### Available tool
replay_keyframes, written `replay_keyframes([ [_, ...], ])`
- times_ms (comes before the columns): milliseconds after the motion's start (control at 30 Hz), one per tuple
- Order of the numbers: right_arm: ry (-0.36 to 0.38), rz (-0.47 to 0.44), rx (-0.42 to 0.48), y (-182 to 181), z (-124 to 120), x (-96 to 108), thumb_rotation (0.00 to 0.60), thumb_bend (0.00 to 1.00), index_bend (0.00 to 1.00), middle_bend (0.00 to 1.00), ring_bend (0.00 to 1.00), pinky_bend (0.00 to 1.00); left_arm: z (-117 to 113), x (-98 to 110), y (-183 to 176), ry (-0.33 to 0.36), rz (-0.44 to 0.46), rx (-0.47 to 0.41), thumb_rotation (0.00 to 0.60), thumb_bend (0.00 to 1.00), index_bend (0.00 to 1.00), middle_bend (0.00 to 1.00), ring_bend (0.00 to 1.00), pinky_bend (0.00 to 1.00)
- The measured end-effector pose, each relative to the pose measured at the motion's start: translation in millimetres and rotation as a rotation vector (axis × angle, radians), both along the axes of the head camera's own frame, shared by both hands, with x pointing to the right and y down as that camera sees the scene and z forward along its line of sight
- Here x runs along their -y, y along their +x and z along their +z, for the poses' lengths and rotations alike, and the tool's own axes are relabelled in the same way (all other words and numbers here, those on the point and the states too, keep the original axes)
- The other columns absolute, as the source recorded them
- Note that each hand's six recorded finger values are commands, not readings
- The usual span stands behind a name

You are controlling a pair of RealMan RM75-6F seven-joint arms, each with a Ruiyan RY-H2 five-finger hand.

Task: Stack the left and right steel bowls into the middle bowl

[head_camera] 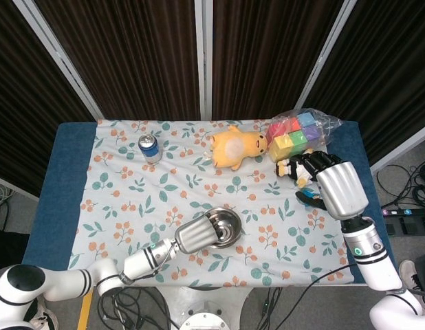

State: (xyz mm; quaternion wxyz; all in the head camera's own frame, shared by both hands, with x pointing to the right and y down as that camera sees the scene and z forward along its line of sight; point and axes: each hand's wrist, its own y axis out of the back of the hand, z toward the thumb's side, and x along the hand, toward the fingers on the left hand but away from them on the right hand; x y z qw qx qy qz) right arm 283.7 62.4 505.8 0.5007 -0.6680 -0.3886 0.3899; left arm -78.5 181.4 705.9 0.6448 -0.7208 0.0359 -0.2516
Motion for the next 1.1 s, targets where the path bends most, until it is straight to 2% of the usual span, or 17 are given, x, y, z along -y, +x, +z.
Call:
replay_keyframes([
  [100, 0.004, -0.001, 0.005, 0, -1, 0, 0.600, 0.00, 0.31, 0.40, 0.35, 0.50, 0, 1, -5, -0.012, 0.008, 0.016, 0.600, 0.17, 0.44, 0.50, 0.49, 0.62],
  [267, 0.012, -0.002, 0.004, -2, -3, 0, 0.600, 0.00, 0.31, 0.40, 0.35, 0.50, 0, 8, -14, -0.013, -0.023, 0.027, 0.600, 0.16, 0.43, 0.50, 0.49, 0.62],
  [467, -0.006, -0.012, -0.008, -4, 4, -7, 0.600, 0.00, 0.31, 0.40, 0.35, 0.50, -3, 28, -57, 0.001, -0.147, 0.064, 0.600, 0.15, 0.43, 0.50, 0.49, 0.62],
  [567, -0.024, -0.016, -0.018, -3, 11, -14, 0.600, 0.00, 0.31, 0.40, 0.35, 0.50, -8, 36, -93, -0.006, -0.272, 0.075, 0.600, 0.15, 0.43, 0.50, 0.49, 0.62],
  [633, -0.036, -0.019, -0.030, -1, 19, -21, 0.600, 0.00, 0.31, 0.40, 0.35, 0.50, -12, 38, -123, -0.016, -0.380, 0.081, 0.600, 0.14, 0.41, 0.47, 0.44, 0.59],
  [700, -0.043, -0.020, -0.046, 3, 28, -29, 0.600, 0.00, 0.31, 0.40, 0.35, 0.50, -18, 36, -156, -0.027, -0.502, 0.085, 0.600, 0.13, 0.37, 0.41, 0.35, 0.54],
  [767, -0.059, -0.016, -0.059, 8, 37, -38, 0.600, 0.00, 0.31, 0.40, 0.34, 0.50, -23, 33, -186, -0.035, -0.614, 0.086, 0.600, 0.13, 0.30, 0.29, 0.24, 0.43],
  [833, -0.089, -0.007, -0.069, 15, 49, -52, 0.600, 0.00, 0.31, 0.40, 0.34, 0.50, -30, 26, -221, -0.043, -0.751, 0.085, 0.600, 0.13, 0.27, 0.21, 0.18, 0.34],
  [900, -0.104, 0.006, -0.078, 22, 58, -63, 0.600, 0.00, 0.31, 0.40, 0.34, 0.50, -35, 17, -253, -0.064, -0.881, 0.086, 0.600, 0.12, 0.25, 0.20, 0.17, 0.32],
  [1000, -0.117, 0.020, -0.101, 33, 70, -78, 0.600, 0.00, 0.31, 0.40, 0.34, 0.50, -40, 5, -288, -0.110, -1.021, 0.098, 0.600, 0.12, 0.25, 0.20, 0.18, 0.31],
  [1100, -0.127, 0.032, -0.129, 45, 80, -94, 0.600, 0.00, 0.31, 0.40, 0.34, 0.50, -46, -7, -309, -0.133, -1.085, 0.114, 0.600, 0.12, 0.25, 0.20, 0.17, 0.31],
])
